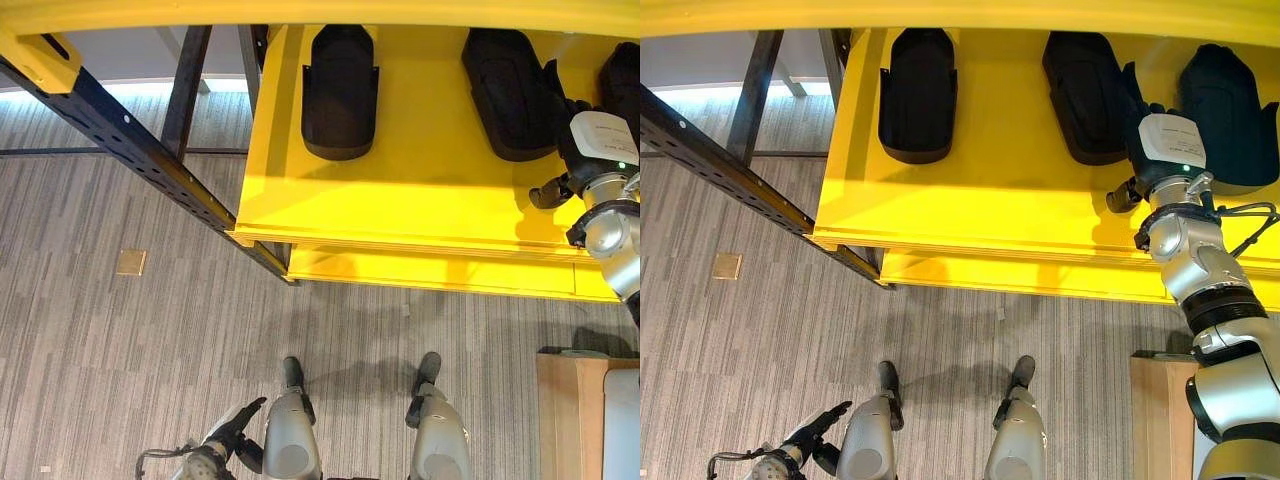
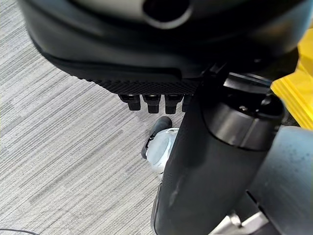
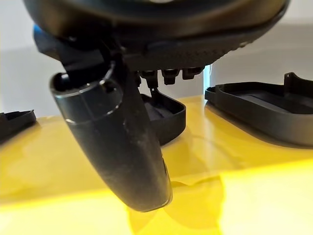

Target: Move parts from the plastic box to the shelf.

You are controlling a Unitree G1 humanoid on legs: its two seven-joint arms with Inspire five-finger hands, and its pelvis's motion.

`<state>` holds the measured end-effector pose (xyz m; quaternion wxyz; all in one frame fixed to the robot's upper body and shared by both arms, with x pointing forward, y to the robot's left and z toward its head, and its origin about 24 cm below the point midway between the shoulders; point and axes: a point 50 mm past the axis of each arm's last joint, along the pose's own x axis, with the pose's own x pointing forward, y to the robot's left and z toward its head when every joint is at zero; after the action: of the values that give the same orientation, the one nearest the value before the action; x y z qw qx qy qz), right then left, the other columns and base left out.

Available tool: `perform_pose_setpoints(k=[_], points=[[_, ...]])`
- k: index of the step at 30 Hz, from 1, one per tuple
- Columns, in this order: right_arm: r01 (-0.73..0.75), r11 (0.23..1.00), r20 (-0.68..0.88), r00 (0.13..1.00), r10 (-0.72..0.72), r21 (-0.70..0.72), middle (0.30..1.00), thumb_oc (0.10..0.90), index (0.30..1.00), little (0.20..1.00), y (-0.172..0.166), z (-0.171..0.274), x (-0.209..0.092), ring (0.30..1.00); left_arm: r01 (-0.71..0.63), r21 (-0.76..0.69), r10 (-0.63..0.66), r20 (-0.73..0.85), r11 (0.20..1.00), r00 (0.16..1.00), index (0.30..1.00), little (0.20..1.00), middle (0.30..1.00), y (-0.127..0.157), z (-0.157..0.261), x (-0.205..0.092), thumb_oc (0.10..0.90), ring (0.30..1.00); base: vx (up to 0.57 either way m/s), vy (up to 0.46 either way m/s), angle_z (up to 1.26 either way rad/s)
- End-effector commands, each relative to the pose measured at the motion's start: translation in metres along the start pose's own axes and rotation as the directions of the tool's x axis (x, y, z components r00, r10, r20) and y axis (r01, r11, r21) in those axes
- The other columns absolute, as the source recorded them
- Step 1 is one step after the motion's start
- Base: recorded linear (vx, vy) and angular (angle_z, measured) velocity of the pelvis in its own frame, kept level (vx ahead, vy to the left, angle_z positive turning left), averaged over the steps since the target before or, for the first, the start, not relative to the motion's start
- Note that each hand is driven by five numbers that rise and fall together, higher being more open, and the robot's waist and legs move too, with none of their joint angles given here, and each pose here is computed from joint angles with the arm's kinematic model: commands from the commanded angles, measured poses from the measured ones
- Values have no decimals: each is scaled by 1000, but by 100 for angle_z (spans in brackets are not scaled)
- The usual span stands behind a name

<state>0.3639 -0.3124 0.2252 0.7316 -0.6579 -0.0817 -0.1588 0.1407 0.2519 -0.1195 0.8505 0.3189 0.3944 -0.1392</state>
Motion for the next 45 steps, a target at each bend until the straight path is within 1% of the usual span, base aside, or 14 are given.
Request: perform_pose_setpoints(k=[1, 4, 9, 14, 17, 21, 24, 33, 35, 38, 39, 40, 41, 45], points=[[208, 975, 45, 978, -205, -84, 1000, 900, 1000, 1000, -60, 0, 15, 1000, 16, 60, -16, -6, 998, 1000, 1000, 1000, 1000, 6, -9, -7, 900, 1000, 0, 0, 0], [211, 971, 66, 977, -205, -110, 1000, 900, 1000, 1000, -66, 7, 20, 1000, 20, 64, -20, -3, 998, 1000, 1000, 1000, 1000, 5, -9, -7, 900, 1000, 0, 0, 0], [199, 967, 96, 978, -186, -156, 1000, 900, 1000, 1000, -64, 14, 22, 1000, 17, 67, -17, -1, 998, 1000, 1000, 1000, 1000, 6, -9, -7, 900, 1000, 4, -3, 2], [154, 970, 94, 986, -138, -187, 1000, 900, 1000, 1000, -57, 14, 23, 1000, 10, 70, -10, 1, 998, 1000, 1000, 1000, 1000, 9, -8, -7, 900, 1000, 0, 0, 0], [123, 963, 107, 989, -100, -238, 1000, 900, 1000, 1000, -55, 16, 25, 1000, 14, 74, -15, 3, 997, 1000, 1000, 1000, 1000, 11, -7, -6, 900, 1000, 0, 0, 0], [68, 966, 94, 995, -46, -250, 1000, 900, 1000, 1000, -51, 16, 27, 1000, 13, 79, -13, 8, 997, 1000, 1000, 1000, 1000, 12, -6, -6, 900, 1000, 0, 0, 0], [8, 977, 59, 998, 5, -215, 1000, 900, 1000, 1000, -44, 15, 27, 1000, 10, 82, -11, 13, 997, 1000, 1000, 1000, 1000, 14, -5, -7, 900, 1000, 4, -11, 3], [-37, 986, 12, 999, 39, -161, 1000, 900, 1000, 1000, -35, 10, 27, 1000, 9, 89, -11, 18, 996, 1000, 1000, 1000, 1000, 18, -2, -6, 900, 1000, 0, 0, 0], [-72, 992, -28, 997, 70, -106, 1000, 900, 1000, 1000, -35, 7, 28, 1000, 10, 85, -12, 24, 996, 1000, 1000, 1000, 1000, 19, -1, -5, 900, 1000, 0, 0, 0], [-99, 992, -43, 995, 96, -78, 1000, 900, 1000, 1000, -32, 6, 28, 1000, 9, 88, -11, 24, 996, 1000, 1000, 1000, 1000, 19, 0, -5, 900, 1000, 0, 0, 0], [-121, 991, -51, 992, 118, -57, 635, 639, 635, 635, -30, 5, 28, 635, 9, 87, -12, 25, 996, 1000, 1000, 1000, 1000, 19, 0, -5, 900, 1000, 0, 0, 0], [-132, 990, -53, 990, 129, -54, 330, 422, 330, 330, -28, 4, 28, 330, 8, 85, -10, 26, 996, 1000, 1000, 1000, 1000, 19, 1, -5, 900, 1000, 0, 0, 0], [-149, 988, -61, 987, 147, -41, 300, 400, 300, 300, -27, 3, 27, 300, 7, 82, -9, 28, 997, 1000, 1000, 1000, 1000, 20, 1, -5, 900, 1000, 0, 0, 0], [-169, 985, -72, 983, 167, -28, 300, 400, 300, 300, -25, 1, 27, 300, 5, 82, -7, 30, 997, 1000, 1000, 1000, 1000, 20, 2, -5, 900, 1000, 0, 0, 0]])
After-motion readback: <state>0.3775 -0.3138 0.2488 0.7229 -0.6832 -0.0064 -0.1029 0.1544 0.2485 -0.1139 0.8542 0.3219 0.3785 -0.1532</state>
